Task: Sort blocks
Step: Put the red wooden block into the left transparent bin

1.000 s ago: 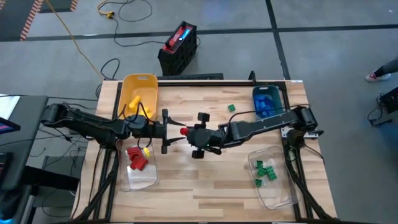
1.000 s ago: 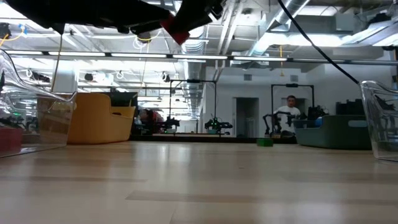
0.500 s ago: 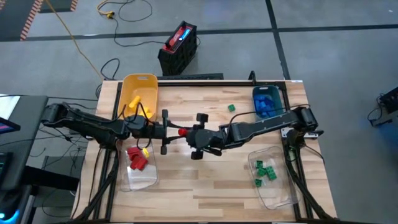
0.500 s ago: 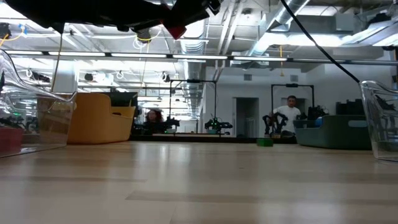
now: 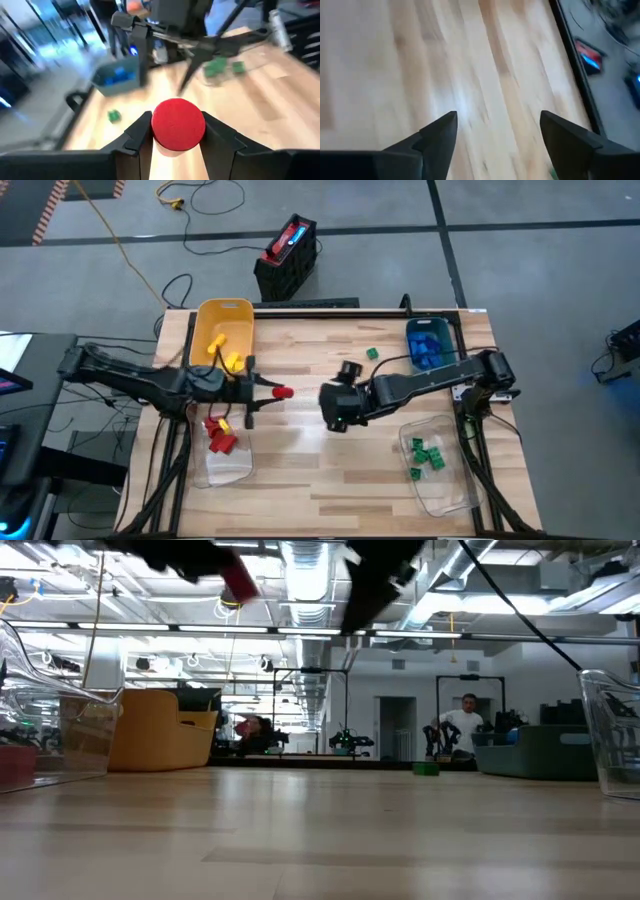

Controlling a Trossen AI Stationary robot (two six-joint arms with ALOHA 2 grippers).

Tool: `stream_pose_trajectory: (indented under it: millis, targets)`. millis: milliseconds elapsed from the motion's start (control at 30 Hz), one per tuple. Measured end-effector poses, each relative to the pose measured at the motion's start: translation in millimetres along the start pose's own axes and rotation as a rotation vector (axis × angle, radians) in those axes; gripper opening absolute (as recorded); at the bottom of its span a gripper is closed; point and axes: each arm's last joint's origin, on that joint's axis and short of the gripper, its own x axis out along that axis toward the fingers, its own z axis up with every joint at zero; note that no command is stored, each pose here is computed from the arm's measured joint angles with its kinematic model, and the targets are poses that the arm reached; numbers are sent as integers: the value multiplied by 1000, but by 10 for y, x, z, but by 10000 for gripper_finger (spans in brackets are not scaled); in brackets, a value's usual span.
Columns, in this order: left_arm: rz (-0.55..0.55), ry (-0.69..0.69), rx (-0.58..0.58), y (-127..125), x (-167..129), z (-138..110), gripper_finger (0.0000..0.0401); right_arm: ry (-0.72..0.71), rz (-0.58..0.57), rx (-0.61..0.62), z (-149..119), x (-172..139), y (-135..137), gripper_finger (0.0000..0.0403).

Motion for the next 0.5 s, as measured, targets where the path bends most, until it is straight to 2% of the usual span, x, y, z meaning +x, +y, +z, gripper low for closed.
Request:
stream_pose_trajectory:
  millis: [67, 167, 333, 433, 500]
  targets:
    - [-41, 72, -94, 21, -159, 101, 119, 37, -43, 3, -57, 14, 28, 299]
    - [-98, 236, -230, -17, -341, 115, 119, 66, -66, -6, -121, 46, 64, 301]
    - [-200, 538, -352, -219, -557, -90, 119, 84, -124, -35, -242, 139, 96, 302]
    - [-254, 652, -434, -352, -614, -189, 119, 94, -145, -33, -280, 211, 67, 302]
    - [-251, 727, -478, -428, -619, -265, 119, 78, -148, -20, -267, 258, 43, 302]
